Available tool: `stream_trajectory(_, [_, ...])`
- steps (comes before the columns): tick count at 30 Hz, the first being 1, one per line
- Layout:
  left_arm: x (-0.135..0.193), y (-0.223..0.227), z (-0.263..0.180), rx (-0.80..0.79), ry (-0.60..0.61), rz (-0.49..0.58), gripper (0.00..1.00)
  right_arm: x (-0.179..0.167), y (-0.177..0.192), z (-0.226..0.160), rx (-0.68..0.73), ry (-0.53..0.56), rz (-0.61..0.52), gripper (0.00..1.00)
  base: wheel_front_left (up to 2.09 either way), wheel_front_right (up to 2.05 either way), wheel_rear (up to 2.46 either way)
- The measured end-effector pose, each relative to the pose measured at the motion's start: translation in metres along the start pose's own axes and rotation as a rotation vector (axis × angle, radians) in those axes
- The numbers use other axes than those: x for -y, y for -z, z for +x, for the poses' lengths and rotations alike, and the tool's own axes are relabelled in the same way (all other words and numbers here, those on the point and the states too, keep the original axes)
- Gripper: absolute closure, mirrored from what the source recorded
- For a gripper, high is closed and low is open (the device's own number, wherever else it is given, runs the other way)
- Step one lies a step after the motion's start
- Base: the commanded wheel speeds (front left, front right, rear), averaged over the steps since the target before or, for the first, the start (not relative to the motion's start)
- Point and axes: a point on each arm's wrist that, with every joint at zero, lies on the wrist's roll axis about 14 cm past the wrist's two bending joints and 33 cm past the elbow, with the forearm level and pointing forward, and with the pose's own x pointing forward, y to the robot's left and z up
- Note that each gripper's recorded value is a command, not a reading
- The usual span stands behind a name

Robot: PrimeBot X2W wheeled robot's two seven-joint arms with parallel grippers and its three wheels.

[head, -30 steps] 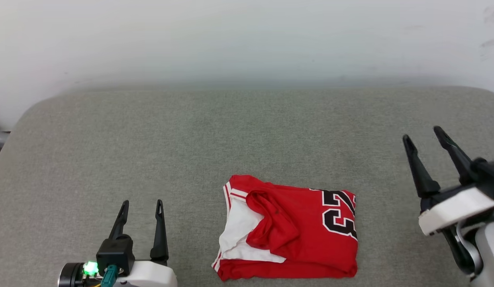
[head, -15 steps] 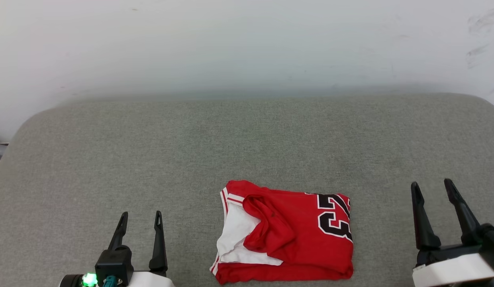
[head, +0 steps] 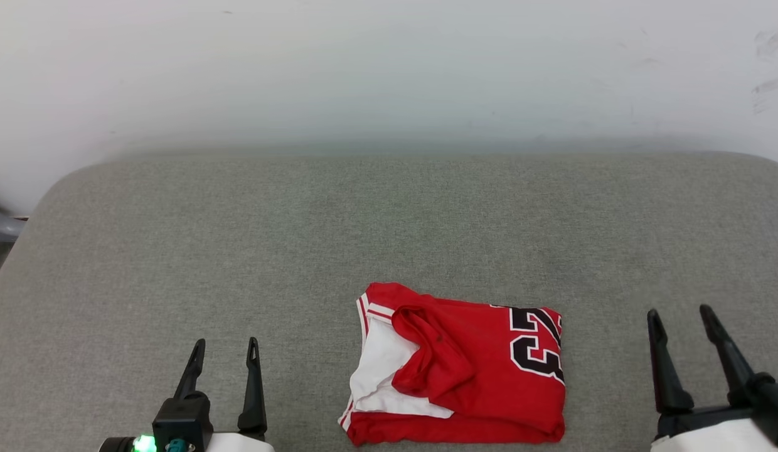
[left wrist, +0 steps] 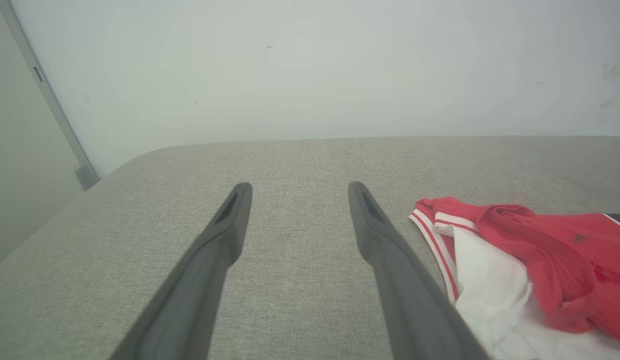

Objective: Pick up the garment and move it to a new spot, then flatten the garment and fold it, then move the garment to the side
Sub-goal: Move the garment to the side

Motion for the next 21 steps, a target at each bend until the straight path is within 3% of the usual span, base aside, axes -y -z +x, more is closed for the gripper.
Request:
stream_trajectory(5, [0.0,-0.001,0.002,0.004,0.0,-0.003,0.0,0.011,-0.027,0.023,0.086,-0.007,-0.043,0.0,0.0,0.0,0.0])
stream_trajectory(6, [-0.001,-0.001,0.003,0.003,-0.005,-0.004,0.0,0.019,-0.046,0.043,0.119,-0.023,-0.069,0.0,0.0,0.0,0.0])
stream_trajectory(9, [-0.002,-0.001,0.004,0.002,-0.007,-0.003,0.0,0.014,-0.052,0.063,0.063,-0.083,-0.101,0.0,0.0,0.0,0.0])
stream_trajectory(15, [-0.004,0.002,0.004,-0.008,-0.013,-0.003,0.0,-0.006,-0.013,0.081,-0.28,-0.224,-0.057,0.0,0.0,0.0,0.0])
stream_trajectory(21, [-0.005,0.004,0.01,-0.013,-0.018,-0.003,0.0,-0.025,0.045,0.063,-0.659,-0.336,0.011,0.0,0.0,0.0,0.0])
